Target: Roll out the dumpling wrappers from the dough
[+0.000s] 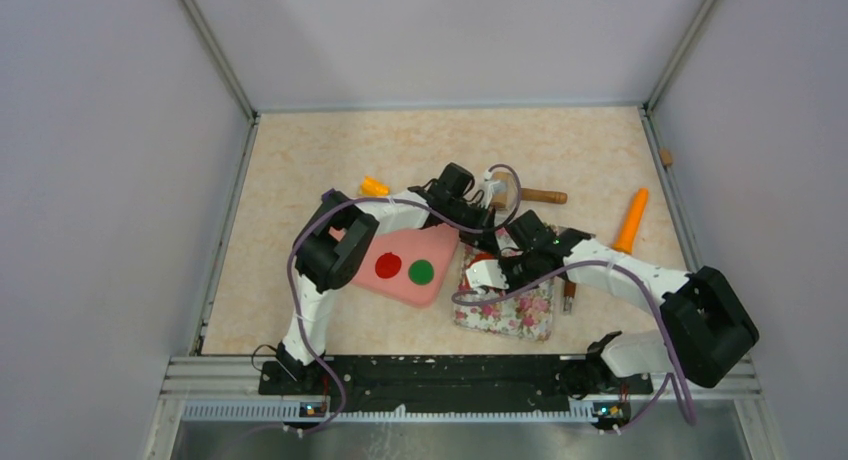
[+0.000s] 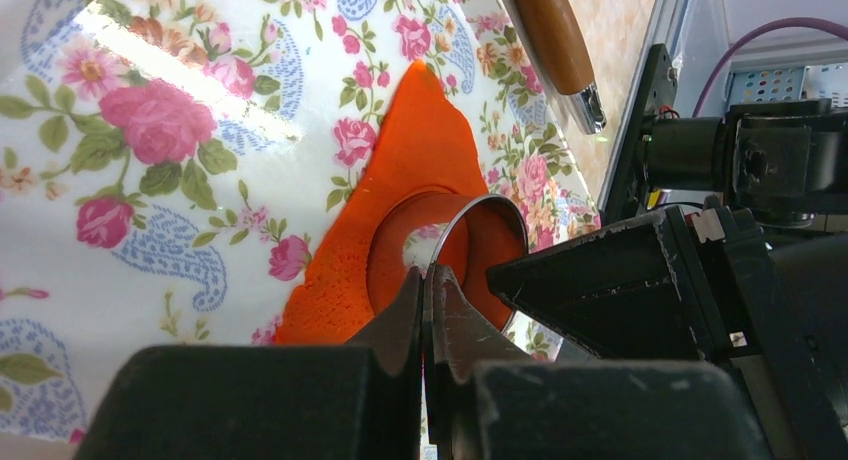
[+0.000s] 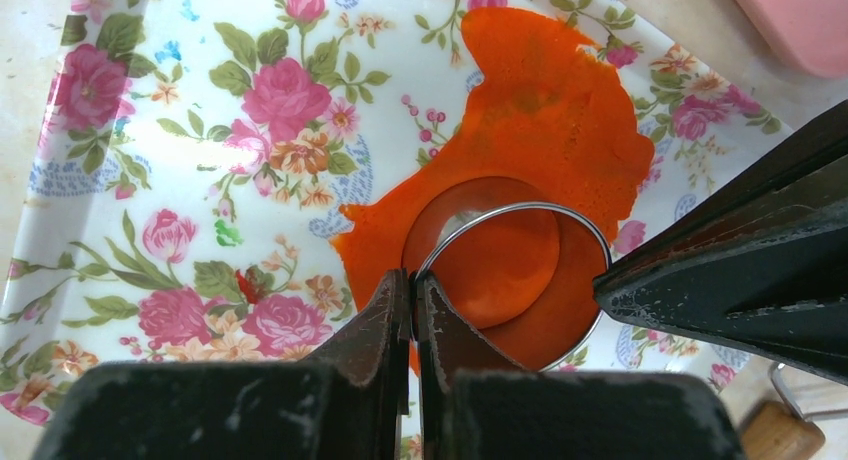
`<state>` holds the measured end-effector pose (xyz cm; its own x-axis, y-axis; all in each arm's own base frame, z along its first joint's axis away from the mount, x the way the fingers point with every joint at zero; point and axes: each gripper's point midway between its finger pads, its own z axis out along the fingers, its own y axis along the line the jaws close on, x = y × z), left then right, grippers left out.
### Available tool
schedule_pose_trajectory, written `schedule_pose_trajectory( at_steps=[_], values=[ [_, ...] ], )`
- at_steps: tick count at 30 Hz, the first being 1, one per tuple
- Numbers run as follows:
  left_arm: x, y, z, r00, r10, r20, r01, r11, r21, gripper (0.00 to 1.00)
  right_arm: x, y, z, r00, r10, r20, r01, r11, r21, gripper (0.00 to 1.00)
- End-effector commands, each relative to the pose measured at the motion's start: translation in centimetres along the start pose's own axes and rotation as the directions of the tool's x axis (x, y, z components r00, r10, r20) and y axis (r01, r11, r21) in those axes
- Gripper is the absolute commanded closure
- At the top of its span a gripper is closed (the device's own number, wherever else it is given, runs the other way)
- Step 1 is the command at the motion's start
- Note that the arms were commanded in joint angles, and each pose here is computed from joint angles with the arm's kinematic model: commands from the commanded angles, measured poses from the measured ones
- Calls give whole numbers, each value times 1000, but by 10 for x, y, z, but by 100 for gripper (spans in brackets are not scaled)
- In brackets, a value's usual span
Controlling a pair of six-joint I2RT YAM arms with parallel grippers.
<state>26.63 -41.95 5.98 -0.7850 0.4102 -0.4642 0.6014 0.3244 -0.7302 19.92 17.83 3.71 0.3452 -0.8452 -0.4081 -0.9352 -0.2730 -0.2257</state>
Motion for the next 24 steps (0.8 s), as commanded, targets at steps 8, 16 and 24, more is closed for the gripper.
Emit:
schedule_pose_trajectory(
  at_steps=[8, 16, 24],
  values=[
    [18, 6, -6, 999, -16, -48, 12, 996, -83, 96, 19, 29, 0, 998, 40, -37, -45, 988, -148, 100],
    [-47, -5, -63, 994, 33, 107, -25, 997, -72, 59, 19, 16, -2, 995, 74, -61, -79, 993, -89, 100],
    [-79, 8, -145, 966, 32, 256, 6, 989, -148, 57, 17, 16, -1, 991, 92, -92, -101, 991, -92, 100]
  ],
)
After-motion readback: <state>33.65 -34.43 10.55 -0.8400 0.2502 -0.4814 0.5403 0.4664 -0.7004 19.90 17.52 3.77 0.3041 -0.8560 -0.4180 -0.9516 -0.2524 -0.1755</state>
